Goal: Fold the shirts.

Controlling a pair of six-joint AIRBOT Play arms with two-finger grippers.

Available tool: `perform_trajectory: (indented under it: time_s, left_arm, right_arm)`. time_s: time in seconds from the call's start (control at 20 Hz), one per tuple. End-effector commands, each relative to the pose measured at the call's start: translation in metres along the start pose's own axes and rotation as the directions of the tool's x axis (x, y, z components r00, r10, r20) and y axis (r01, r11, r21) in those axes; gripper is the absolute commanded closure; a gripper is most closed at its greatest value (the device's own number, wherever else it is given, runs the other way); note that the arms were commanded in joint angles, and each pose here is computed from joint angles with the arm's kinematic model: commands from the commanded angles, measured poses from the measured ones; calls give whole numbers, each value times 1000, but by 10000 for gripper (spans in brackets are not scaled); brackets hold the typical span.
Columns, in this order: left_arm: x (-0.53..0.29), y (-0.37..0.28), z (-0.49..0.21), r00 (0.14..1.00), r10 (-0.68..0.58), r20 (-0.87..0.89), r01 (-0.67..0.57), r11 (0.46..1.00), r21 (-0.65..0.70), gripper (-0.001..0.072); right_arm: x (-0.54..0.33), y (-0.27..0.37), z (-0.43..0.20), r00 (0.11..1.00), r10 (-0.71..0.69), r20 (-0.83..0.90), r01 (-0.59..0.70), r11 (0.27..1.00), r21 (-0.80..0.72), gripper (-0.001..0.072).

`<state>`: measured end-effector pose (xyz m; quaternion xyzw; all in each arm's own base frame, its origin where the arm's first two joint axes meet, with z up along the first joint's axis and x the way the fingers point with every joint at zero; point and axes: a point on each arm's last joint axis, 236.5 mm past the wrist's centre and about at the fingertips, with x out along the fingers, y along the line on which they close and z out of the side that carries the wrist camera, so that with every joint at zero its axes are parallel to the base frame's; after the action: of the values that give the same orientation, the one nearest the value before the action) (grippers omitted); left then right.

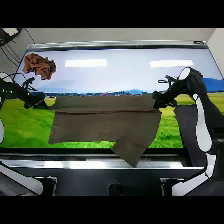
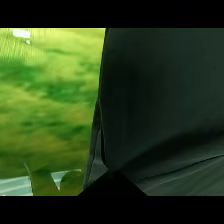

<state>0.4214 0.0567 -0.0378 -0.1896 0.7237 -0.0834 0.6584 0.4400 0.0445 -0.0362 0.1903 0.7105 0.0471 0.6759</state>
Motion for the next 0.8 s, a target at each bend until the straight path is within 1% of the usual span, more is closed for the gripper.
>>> perform_trajectory:
  time_s: [0.0, 0.15, 0.3, 0.5, 0.55, 0.6, 0.65, 0.7, 0.75]
  left_arm:
    - [9, 3, -26, 993, 12, -118, -15, 1000, -26, 681]
    - [27, 5, -33, 988, 5, -151, -11, 999, -41, 680]
    - [31, 7, -27, 992, 11, -127, -16, 999, -38, 681]
    - [34, 8, -20, 995, 15, -100, -19, 999, -36, 680]
    - [34, 6, -20, 995, 9, -101, -13, 999, -36, 646]
    - [32, 4, -21, 994, 3, -106, -7, 999, -36, 454]
    - [27, 3, -24, 993, 1, -114, -5, 999, -35, 352]
    - [19, 4, -25, 994, 1, -109, -5, 999, -35, 360]
    - [7, 5, -25, 996, 1, -94, -5, 999, -38, 360]
  right_arm:
    - [3, -5, -1, 1000, -27, -2, 27, 999, 18, 673]
    - [5, -4, -6, 999, -22, -25, 22, 999, 31, 673]
    - [12, -2, -15, 998, -19, -64, 21, 999, 31, 673]
    - [26, -7, -23, 996, -17, -91, 24, 997, 72, 672]
    - [25, -7, -21, 997, -16, -81, 22, 997, 73, 667]
    - [22, -5, -20, 997, -7, -75, 13, 997, 82, 561]
    - [15, -7, -19, 998, -4, -58, 9, 996, 87, 399]
    - [4, -9, -18, 999, -2, -37, 5, 997, 81, 313]
    - [-11, -15, -21, 1000, 1, -25, 1, 996, 84, 310]
